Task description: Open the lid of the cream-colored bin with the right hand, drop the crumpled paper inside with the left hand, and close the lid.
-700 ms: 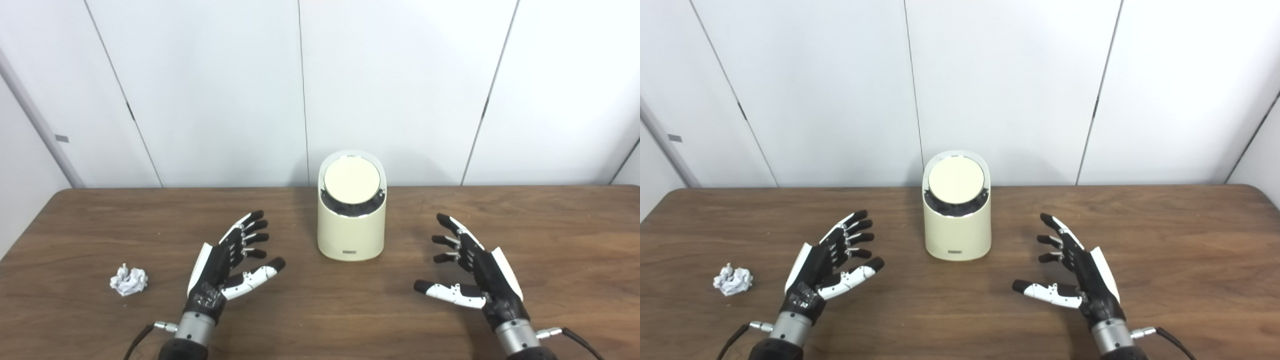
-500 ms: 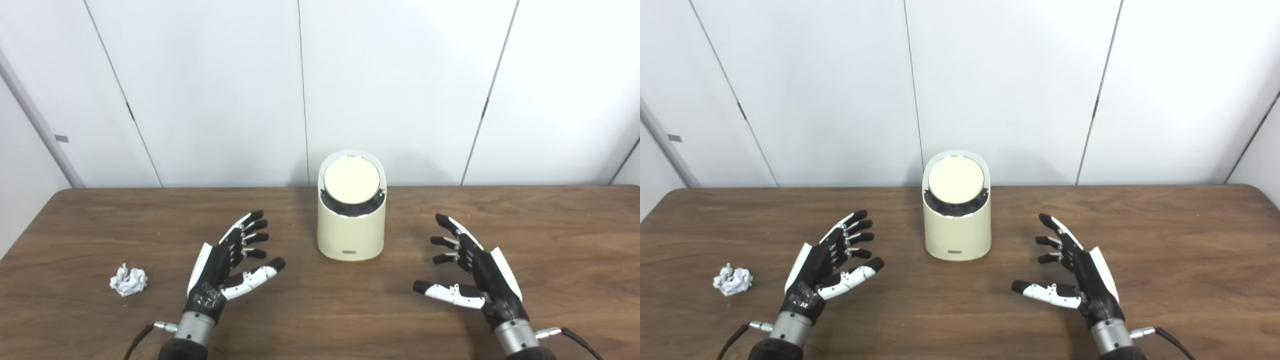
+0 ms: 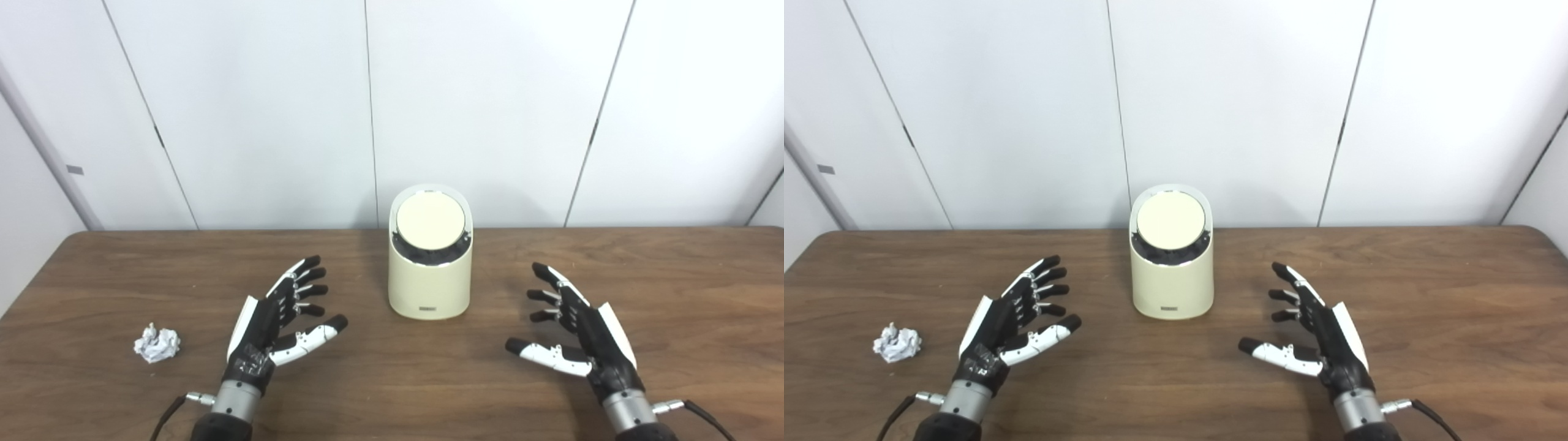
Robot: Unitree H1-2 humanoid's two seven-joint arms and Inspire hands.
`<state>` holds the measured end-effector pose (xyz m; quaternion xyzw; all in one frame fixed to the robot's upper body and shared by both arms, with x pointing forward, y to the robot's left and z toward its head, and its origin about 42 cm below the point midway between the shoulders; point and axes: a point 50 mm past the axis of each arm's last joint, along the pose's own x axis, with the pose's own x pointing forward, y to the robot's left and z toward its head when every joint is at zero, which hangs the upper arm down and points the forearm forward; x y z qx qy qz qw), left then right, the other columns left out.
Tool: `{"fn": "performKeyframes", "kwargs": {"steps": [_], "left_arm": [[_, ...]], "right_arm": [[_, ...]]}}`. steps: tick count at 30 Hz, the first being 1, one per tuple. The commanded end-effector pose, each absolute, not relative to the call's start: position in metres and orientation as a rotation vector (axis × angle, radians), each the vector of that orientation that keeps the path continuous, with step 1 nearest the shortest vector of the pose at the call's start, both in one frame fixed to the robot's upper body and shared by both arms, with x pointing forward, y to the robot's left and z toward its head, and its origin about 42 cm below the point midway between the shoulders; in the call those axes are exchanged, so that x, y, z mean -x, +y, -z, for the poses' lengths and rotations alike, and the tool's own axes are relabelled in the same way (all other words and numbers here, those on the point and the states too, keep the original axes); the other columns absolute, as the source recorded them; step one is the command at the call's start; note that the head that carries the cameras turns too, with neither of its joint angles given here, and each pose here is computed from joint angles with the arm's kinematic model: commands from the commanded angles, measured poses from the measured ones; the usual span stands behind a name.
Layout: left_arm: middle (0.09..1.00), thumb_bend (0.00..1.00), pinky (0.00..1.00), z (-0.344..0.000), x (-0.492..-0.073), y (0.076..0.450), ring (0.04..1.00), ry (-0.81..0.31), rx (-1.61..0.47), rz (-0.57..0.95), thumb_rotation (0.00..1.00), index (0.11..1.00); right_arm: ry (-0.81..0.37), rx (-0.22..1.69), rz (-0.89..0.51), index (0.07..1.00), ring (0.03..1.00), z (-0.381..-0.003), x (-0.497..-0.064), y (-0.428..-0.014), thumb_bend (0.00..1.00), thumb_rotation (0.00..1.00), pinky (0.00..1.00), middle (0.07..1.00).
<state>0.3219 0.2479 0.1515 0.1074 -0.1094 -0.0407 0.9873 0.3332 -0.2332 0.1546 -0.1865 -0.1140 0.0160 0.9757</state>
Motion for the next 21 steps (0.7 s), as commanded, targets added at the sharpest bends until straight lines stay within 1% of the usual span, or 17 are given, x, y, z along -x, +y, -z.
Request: {"fn": "performKeyframes", "kwargs": {"steps": [1, 2, 4, 7, 12, 16, 19, 21], "left_arm": [[0.86, 0.75, 0.65, -0.17, -0.332, 0.246, 0.79, -0.309, -0.212, 0.09, 0.25, 0.898], [0.86, 0.75, 0.65, -0.17, -0.332, 0.246, 0.789, -0.309, -0.213, 0.092, 0.25, 0.897], [0.86, 0.75, 0.65, -0.169, -0.332, 0.245, 0.788, -0.31, -0.218, 0.095, 0.25, 0.899], [0.859, 0.74, 0.66, -0.168, -0.331, 0.245, 0.79, -0.311, -0.226, 0.097, 0.25, 0.9], [0.858, 0.74, 0.66, -0.166, -0.329, 0.247, 0.794, -0.312, -0.233, 0.101, 0.25, 0.898], [0.855, 0.74, 0.67, -0.165, -0.329, 0.249, 0.782, -0.307, -0.253, 0.107, 0.26, 0.893], [0.855, 0.74, 0.67, -0.163, -0.329, 0.251, 0.778, -0.305, -0.26, 0.113, 0.24, 0.89], [0.855, 0.74, 0.67, -0.163, -0.329, 0.252, 0.779, -0.305, -0.267, 0.115, 0.23, 0.888]], "right_arm": [[-0.375, 0.398, -0.01, 0.896, 0.812, -0.199, -0.353, -0.218, 0.73, 0.46, 0.68, 0.901], [-0.392, 0.413, -0.008, 0.897, 0.807, -0.207, -0.358, -0.215, 0.73, 0.47, 0.67, 0.897], [-0.406, 0.425, -0.008, 0.904, 0.811, -0.218, -0.365, -0.209, 0.75, 0.5, 0.67, 0.896], [-0.412, 0.425, -0.008, 0.902, 0.808, -0.233, -0.375, -0.202, 0.77, 0.5, 0.66, 0.886], [-0.416, 0.417, -0.023, 0.898, 0.808, -0.256, -0.393, -0.193, 0.77, 0.46, 0.62, 0.879], [-0.402, 0.44, -0.055, 0.905, 0.826, -0.268, -0.402, -0.188, 0.76, 0.4, 0.63, 0.891], [-0.398, 0.471, -0.063, 0.899, 0.8, -0.276, -0.409, -0.183, 0.77, 0.39, 0.58, 0.885], [-0.387, 0.47, -0.065, 0.891, 0.804, -0.28, -0.413, -0.179, 0.78, 0.38, 0.6, 0.889]]}}
